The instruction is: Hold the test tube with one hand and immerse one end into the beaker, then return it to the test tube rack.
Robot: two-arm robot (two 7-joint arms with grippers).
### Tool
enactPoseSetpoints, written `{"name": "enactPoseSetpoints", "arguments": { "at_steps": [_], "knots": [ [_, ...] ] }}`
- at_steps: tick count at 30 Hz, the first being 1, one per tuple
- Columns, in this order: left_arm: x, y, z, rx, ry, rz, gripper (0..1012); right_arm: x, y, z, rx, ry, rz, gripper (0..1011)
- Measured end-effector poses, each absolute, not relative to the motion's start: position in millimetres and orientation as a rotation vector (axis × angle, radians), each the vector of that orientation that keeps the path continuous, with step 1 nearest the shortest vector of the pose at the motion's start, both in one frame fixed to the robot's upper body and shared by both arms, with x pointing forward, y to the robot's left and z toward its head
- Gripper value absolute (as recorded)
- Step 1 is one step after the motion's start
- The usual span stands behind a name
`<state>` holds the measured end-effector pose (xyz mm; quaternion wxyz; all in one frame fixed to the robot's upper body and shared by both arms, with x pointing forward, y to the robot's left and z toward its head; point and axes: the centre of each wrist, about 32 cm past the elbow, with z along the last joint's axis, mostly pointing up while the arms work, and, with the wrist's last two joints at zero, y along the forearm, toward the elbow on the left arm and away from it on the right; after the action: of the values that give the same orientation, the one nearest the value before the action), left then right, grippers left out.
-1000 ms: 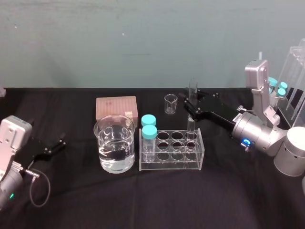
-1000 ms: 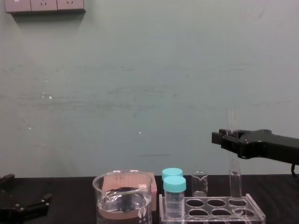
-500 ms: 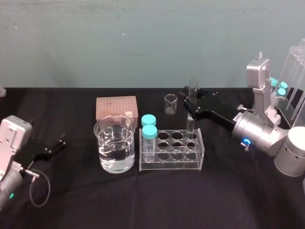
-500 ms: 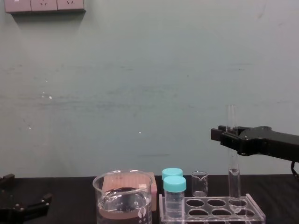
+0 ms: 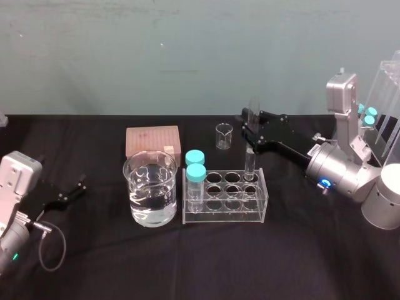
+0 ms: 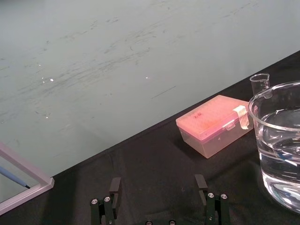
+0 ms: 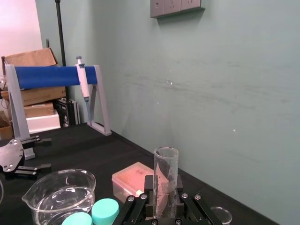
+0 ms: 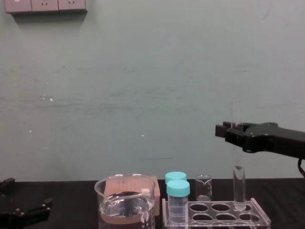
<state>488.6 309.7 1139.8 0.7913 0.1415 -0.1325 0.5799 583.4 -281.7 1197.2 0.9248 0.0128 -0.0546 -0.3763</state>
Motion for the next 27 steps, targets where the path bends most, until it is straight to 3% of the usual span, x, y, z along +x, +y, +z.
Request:
{"name": "enactPoseSetpoints", "arguments": {
  "at_steps": [14,27],
  "knots": [
    [488.6,309.7,1139.8,0.304,-0.285,1.248,1000,580.0,-286.1,1218.4,0.062,-0.179,-0.775,242],
    [488.6,309.7,1139.8,0.304,-0.285,1.248,1000,574.7,-287.6,1224.0,0.091,-0.189,-0.780,241]
  ]
}}
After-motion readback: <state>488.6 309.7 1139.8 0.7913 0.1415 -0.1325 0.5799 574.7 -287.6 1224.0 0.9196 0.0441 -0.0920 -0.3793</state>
